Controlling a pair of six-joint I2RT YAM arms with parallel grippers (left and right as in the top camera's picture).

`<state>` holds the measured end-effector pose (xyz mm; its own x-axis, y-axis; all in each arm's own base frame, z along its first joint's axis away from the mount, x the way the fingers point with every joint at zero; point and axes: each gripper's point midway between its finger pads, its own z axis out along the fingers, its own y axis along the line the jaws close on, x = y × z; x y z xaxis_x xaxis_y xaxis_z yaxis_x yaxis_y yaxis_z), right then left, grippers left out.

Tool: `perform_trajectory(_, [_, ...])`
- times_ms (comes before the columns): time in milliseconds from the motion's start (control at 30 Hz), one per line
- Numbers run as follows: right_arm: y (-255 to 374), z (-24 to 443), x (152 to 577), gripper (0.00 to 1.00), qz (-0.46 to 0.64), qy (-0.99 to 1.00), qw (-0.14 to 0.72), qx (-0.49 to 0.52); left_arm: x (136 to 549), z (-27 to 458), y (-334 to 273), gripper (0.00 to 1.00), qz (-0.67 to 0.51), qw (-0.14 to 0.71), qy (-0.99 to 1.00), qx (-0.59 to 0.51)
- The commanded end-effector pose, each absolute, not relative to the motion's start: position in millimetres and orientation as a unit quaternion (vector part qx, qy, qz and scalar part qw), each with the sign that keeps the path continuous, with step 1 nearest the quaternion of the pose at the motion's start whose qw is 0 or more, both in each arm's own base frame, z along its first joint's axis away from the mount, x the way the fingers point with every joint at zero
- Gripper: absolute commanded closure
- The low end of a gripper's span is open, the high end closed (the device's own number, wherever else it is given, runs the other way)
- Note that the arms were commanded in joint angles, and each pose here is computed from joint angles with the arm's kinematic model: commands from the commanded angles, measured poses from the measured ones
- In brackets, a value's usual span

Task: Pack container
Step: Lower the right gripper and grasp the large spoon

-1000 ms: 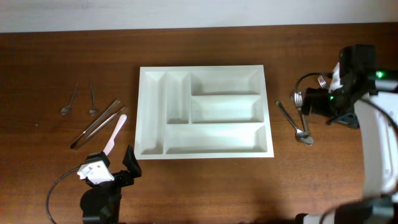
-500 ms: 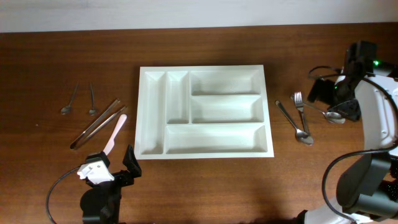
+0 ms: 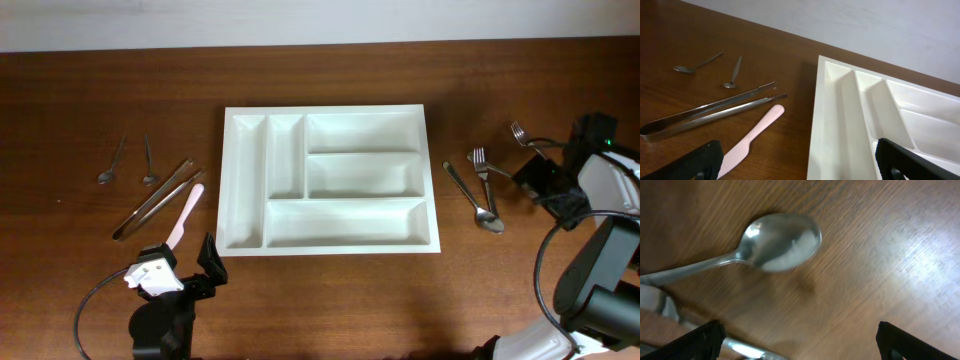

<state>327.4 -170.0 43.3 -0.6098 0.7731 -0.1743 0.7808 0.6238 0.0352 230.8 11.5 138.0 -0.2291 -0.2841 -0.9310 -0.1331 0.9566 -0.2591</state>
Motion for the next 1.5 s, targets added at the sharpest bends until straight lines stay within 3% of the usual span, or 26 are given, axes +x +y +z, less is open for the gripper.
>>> perform_trajectory(0, [-170,39,340,0.01,0.021,0.909,0.115,0.4,231,137,10,0.01,-0.061,0.607,0.782,-0.126])
perform_trajectory(267, [-172,48,374,0.01,0.048,0.921,0.186,0.339,231,137,10,0.01,-0.061,0.607,0.782,-0.126])
perform_trajectory(700, [-191,18,346,0.04,0.085,0.895,0.189,0.396,231,137,10,0.01,-0.061,0.607,0.782,-0.126])
perform_trajectory(1000, [-186,22,357,0.06,0.104,0.893,0.209,0.384,231,137,10,0.01,-0.061,0.607,0.782,-0.125])
perform_trajectory(1233, [-184,9,360,0.2,0.106,0.895,0.202,0.383,231,137,10,0.01,-0.061,0.607,0.782,-0.126])
perform_trajectory(1467, [-184,-9,362,0.23,0.113,0.894,0.192,0.389,231,137,10,0.01,-0.061,0.607,0.782,-0.126])
